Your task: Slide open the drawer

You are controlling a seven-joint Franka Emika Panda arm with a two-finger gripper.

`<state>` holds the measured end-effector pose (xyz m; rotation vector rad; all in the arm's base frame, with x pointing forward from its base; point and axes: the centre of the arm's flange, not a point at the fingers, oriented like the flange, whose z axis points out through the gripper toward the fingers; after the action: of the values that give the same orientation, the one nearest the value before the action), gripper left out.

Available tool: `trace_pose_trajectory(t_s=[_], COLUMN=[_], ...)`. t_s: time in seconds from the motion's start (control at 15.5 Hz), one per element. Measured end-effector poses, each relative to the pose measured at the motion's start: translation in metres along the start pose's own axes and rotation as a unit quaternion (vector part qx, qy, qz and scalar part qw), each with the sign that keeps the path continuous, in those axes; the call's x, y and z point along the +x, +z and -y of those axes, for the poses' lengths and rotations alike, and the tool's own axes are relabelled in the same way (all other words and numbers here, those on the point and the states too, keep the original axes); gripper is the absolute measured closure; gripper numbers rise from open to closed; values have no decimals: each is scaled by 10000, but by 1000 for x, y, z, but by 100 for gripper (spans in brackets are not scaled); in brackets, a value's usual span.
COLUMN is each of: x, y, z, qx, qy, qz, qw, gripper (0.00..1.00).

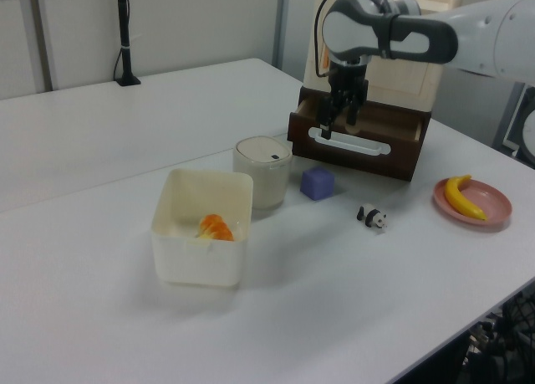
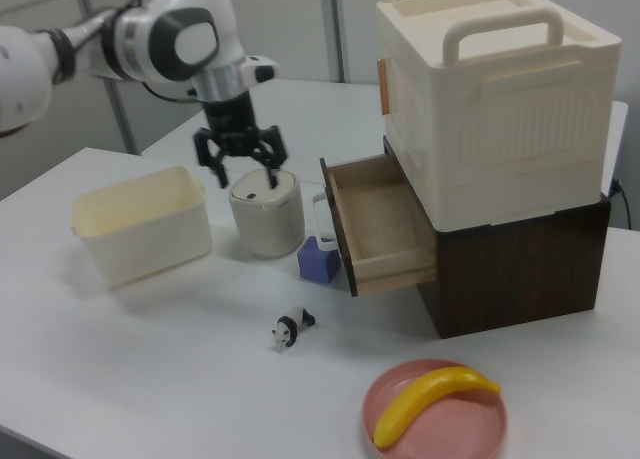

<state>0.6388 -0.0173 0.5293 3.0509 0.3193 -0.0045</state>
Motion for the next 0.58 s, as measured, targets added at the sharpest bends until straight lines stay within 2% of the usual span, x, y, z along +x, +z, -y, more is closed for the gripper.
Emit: trace_pose_trajectory(t_s=[0.13, 0.32, 0.58], x=[-15, -27, -34], y=[-17, -28, -25], z=[14, 36, 48], qx=[142, 167, 161], qy=[637, 1666, 1824], qz=[214, 276, 360], qw=[9976, 9855, 9824], gripper=[0, 0, 0])
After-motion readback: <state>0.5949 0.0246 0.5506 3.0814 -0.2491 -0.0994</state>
